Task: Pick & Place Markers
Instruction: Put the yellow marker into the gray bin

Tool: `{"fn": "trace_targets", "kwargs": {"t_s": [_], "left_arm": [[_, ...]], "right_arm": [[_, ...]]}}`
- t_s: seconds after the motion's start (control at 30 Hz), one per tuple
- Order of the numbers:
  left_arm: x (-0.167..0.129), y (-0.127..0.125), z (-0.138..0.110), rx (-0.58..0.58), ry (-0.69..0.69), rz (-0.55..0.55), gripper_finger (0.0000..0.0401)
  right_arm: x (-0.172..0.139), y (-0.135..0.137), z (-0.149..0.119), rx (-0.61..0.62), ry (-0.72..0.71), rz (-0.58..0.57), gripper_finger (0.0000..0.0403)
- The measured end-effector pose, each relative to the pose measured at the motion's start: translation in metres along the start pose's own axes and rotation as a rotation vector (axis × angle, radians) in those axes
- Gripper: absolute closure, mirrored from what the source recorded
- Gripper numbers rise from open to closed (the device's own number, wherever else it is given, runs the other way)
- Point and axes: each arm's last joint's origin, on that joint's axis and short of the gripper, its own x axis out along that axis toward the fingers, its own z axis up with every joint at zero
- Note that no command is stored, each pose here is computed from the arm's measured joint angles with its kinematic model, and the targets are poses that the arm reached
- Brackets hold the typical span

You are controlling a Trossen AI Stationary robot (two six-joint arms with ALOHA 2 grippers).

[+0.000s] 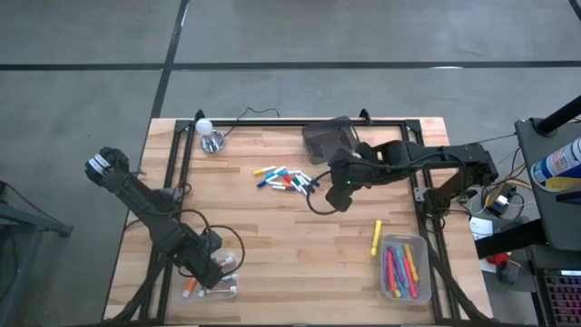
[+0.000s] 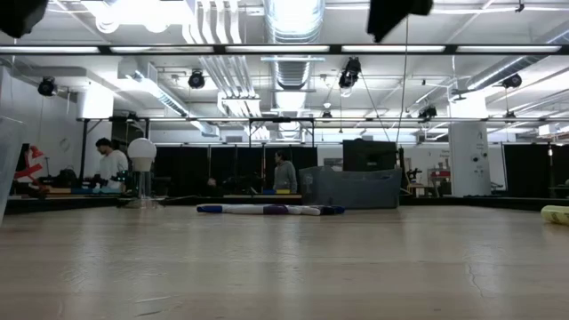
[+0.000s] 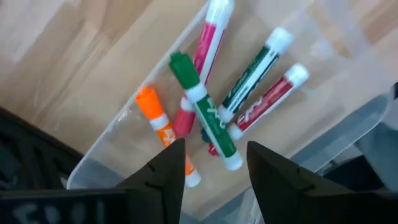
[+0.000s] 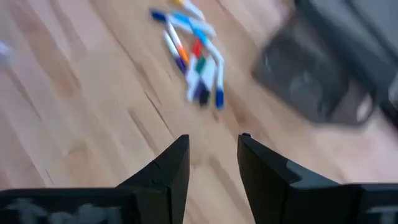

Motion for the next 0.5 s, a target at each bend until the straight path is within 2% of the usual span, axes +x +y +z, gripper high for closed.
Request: {"fn": "trace_targets", "kwargs": {"t_s": [0.13, 0.23, 0.4, 0.5], "left_arm": [[-0.009, -0.003, 0.010, 0.021, -0.081, -0.041, 0.0239], [-0.019, -0.005, 0.023, 0.028, -0.166, -0.072, 0.0239], [-0.044, -0.010, 0.057, -0.008, -0.301, -0.139, 0.0239], [-0.060, -0.014, 0.078, 0.008, -0.368, -0.201, 0.0238]], "right_arm": [[0.016, -0.007, -0.011, 0.073, 0.174, 0.007, 0.0275], [0.031, -0.008, -0.022, 0.106, 0.325, 0.065, 0.0275], [0.062, -0.012, -0.051, 0.091, 0.529, 0.073, 0.0275], [0.077, -0.017, -0.069, 0.067, 0.629, 0.068, 0.0275]]}}
